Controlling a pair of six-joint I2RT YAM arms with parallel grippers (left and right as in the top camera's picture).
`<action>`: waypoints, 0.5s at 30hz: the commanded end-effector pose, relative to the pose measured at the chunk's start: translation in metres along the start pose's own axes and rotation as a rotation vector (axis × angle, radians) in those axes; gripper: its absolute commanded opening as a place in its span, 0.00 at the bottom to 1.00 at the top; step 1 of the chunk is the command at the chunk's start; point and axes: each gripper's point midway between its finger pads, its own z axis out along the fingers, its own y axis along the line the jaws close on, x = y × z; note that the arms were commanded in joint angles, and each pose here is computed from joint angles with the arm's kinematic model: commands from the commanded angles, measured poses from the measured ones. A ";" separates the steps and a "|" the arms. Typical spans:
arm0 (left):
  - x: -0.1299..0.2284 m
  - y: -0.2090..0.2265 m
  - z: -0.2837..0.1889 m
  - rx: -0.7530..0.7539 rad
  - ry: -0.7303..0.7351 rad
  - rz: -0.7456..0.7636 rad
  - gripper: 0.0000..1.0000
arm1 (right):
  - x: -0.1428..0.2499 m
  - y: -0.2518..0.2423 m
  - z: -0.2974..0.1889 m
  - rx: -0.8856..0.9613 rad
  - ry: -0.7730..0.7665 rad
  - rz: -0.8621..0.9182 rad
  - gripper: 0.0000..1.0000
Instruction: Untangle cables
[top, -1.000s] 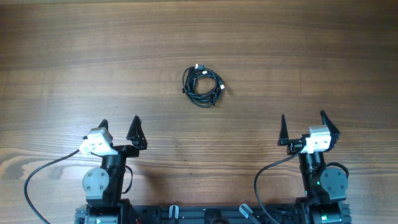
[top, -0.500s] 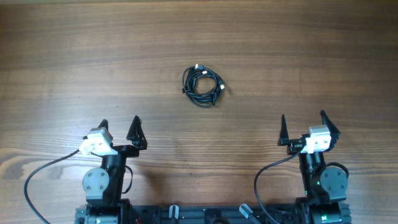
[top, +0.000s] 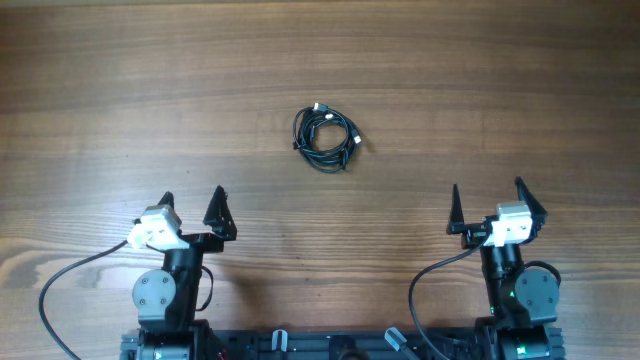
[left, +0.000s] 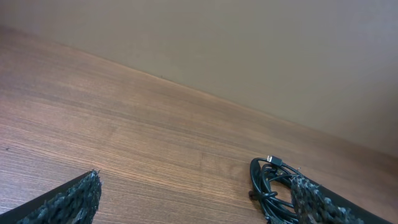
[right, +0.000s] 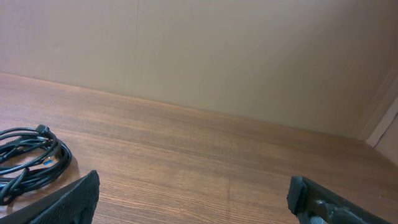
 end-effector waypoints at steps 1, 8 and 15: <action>0.004 0.004 0.001 -0.018 0.010 0.019 1.00 | -0.003 0.001 -0.001 -0.010 -0.013 -0.005 1.00; 0.004 0.004 0.001 -0.018 0.010 0.019 1.00 | -0.003 0.001 -0.001 -0.010 -0.013 -0.005 1.00; 0.004 0.004 0.001 -0.017 0.010 0.019 1.00 | -0.003 0.001 -0.001 -0.010 -0.013 -0.005 1.00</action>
